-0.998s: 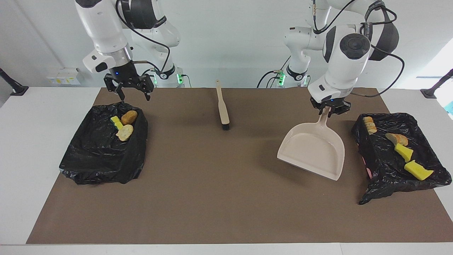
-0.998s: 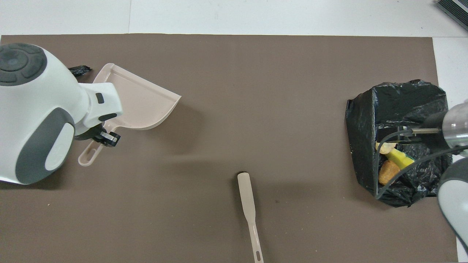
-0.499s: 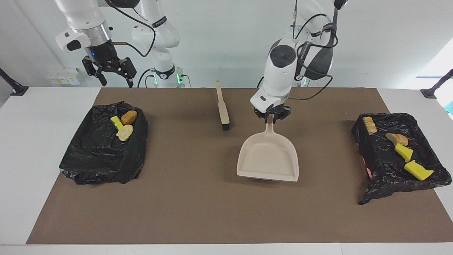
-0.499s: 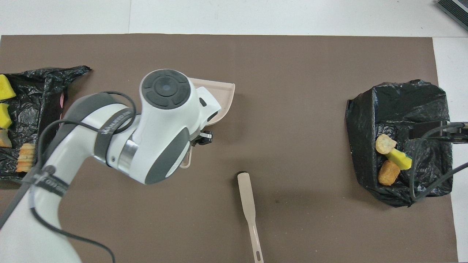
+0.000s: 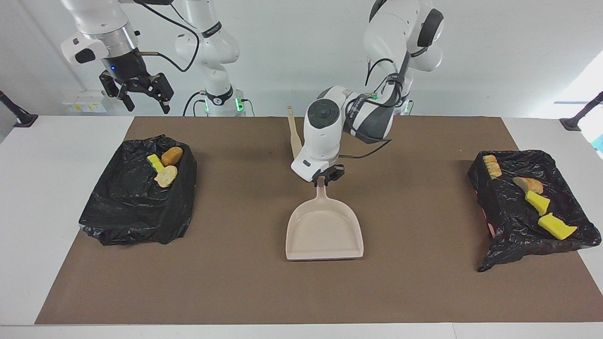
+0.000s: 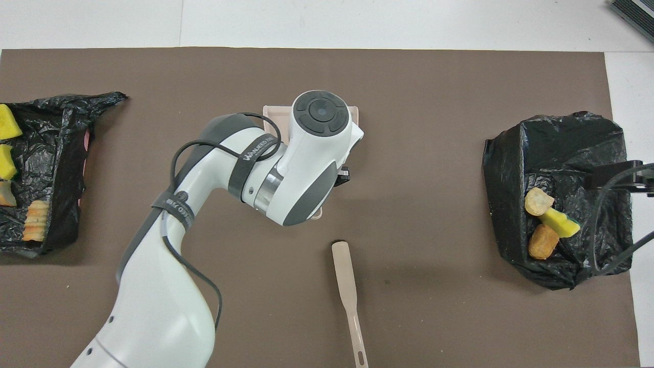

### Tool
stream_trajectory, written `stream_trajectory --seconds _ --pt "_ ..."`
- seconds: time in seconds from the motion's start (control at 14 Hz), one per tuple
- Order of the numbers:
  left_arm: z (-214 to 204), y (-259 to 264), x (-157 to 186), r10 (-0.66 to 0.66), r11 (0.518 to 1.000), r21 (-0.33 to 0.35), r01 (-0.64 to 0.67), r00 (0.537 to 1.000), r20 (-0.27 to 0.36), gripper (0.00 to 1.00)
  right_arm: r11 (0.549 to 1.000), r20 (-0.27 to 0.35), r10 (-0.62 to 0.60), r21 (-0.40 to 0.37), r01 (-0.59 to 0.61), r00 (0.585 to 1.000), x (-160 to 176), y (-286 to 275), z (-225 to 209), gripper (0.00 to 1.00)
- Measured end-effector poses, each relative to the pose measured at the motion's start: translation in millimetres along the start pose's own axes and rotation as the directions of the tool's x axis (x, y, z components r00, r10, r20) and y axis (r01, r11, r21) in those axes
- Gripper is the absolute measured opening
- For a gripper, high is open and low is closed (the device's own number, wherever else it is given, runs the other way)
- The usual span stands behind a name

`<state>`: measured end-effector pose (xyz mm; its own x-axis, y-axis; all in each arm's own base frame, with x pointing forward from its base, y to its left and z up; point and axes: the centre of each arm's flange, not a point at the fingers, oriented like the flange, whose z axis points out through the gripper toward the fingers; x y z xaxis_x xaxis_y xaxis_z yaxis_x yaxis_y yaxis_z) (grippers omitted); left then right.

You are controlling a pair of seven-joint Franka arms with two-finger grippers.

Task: Sweep and dump trash in bin
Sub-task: 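Place the dustpan back at the table center with the left gripper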

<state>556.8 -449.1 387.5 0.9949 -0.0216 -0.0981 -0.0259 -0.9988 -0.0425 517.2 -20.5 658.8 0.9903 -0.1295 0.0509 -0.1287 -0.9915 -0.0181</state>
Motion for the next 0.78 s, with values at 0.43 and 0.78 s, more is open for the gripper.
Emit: stream_trajectory --seconds 0.43,0.78 --pt "13.2 32.7 4.6 -0.012 0.999 -0.046 0.009 0.998 -0.060 0.32 1.000 0.005 0.001 0.009 -0.001 1.000 3.7 3.5 1.2 1.00" --pt "0.1 13.2 6.8 -0.043 0.998 -0.049 0.039 0.996 -0.078 0.82 1.000 0.021 0.000 0.015 0.000 1.000 5.4 18.8 4.2 1.00"
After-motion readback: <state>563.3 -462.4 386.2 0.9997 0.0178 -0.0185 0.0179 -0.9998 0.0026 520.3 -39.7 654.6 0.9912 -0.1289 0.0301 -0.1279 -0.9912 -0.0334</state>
